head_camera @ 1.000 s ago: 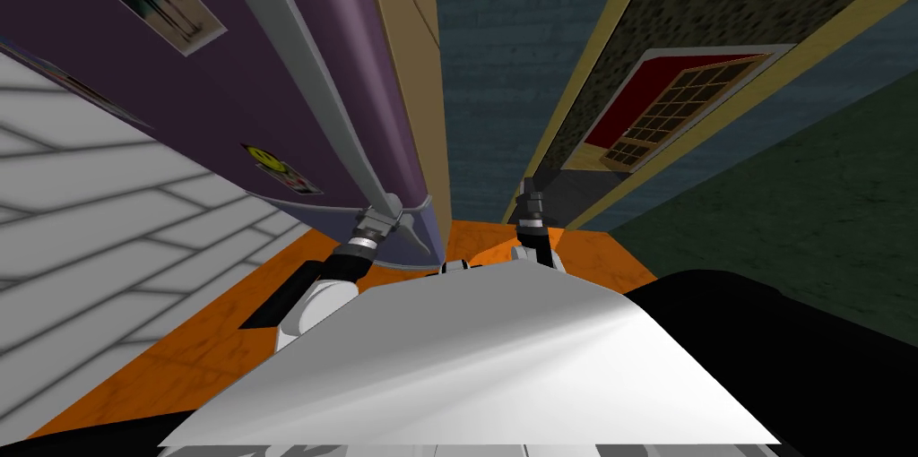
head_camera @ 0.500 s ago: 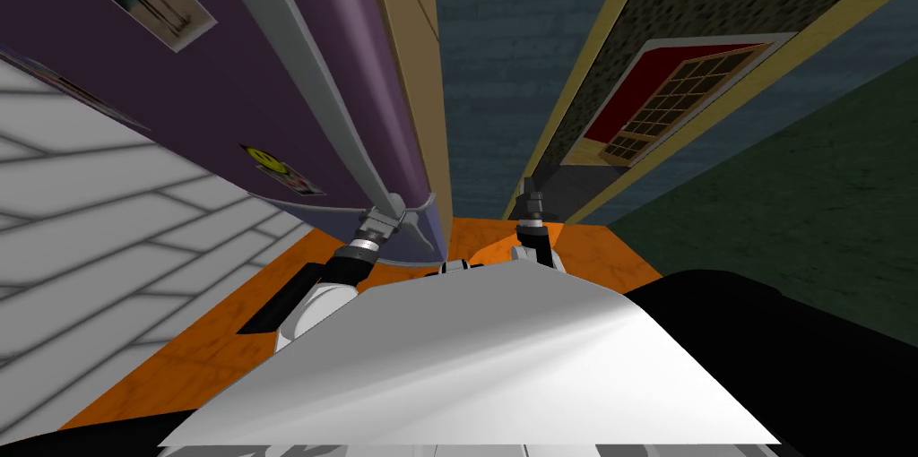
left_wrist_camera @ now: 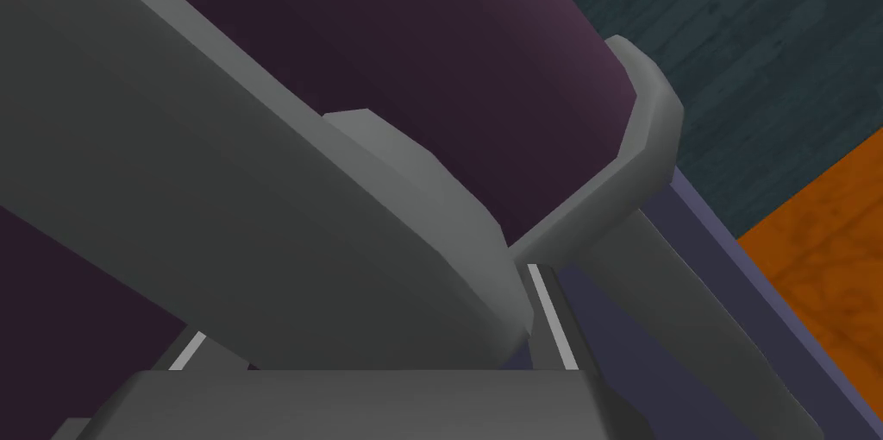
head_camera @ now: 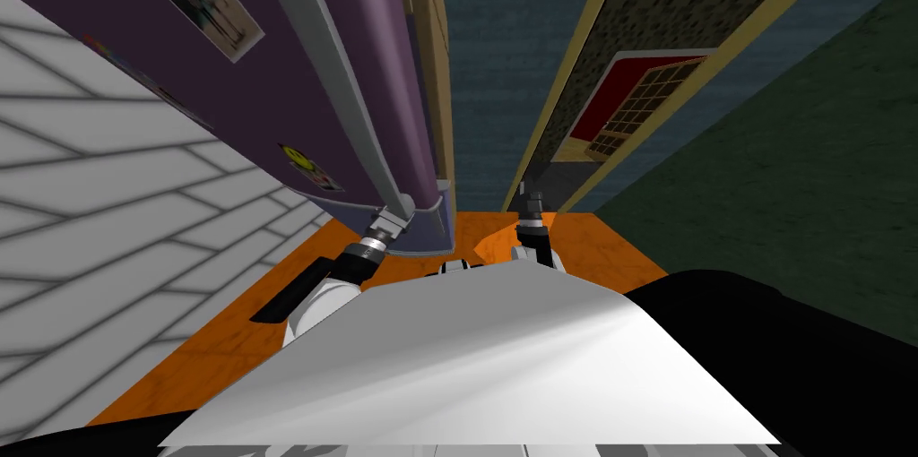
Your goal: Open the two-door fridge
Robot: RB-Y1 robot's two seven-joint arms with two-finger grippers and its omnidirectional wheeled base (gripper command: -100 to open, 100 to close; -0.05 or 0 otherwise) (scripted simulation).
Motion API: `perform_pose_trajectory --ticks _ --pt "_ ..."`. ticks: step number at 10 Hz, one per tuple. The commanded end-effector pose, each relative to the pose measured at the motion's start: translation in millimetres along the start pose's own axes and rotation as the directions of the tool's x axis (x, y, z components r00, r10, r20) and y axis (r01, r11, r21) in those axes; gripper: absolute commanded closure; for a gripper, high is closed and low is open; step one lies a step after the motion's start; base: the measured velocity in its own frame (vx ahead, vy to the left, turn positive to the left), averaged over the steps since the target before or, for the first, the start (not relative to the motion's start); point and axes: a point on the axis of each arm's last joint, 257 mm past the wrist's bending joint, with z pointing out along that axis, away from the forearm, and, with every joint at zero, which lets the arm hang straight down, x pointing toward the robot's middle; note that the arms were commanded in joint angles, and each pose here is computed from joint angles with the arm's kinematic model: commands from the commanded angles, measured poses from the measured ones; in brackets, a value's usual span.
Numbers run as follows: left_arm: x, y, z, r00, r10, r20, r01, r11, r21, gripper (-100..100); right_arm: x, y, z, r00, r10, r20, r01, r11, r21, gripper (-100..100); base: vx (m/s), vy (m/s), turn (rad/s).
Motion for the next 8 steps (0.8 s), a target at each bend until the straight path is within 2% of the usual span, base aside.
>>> perform_pose_trajectory --ticks 1,4,5,7,8 --pt "11.9 2.0 3.3 0.9993 0.008 -0.035 -0.008 0.9998 -0.016 100 0.0 0.0 0.0 1.0 0.0 0.0 0.0 1.0 0.0 0 -0.23 0.198 -0.037" --pt "29.9 19.6 6.0 0.9958 0.009 -0.091 -0.017 0.9965 -0.082 100 0.0 0.0 -0.1 1.0 0.0 0.0 0.0 1.0 0.0 0 -0.227 0.258 -0.097" --pt "22.7 21.5 6.3 0.9975 0.004 -0.07 -0.01 0.9965 -0.083 100 0.0 0.0 -0.1 1.0 0.0 0.0 0.0 1.0 0.0 0 -0.104 0.126 -0.049" --pt "34.9 35.3 8.3 0.9947 0.001 -0.103 -0.013 0.9925 -0.122 100 0.0 0.0 -0.1 1.0 0.0 0.0 0.0 1.0 0.0 0 -0.122 0.24 -0.156" --pt "34.9 35.3 8.3 0.9947 0.001 -0.103 -0.013 0.9925 -0.122 100 0.0 0.0 -0.1 1.0 0.0 0.0 0.0 1.0 0.0 0 -0.172 0.262 -0.124"
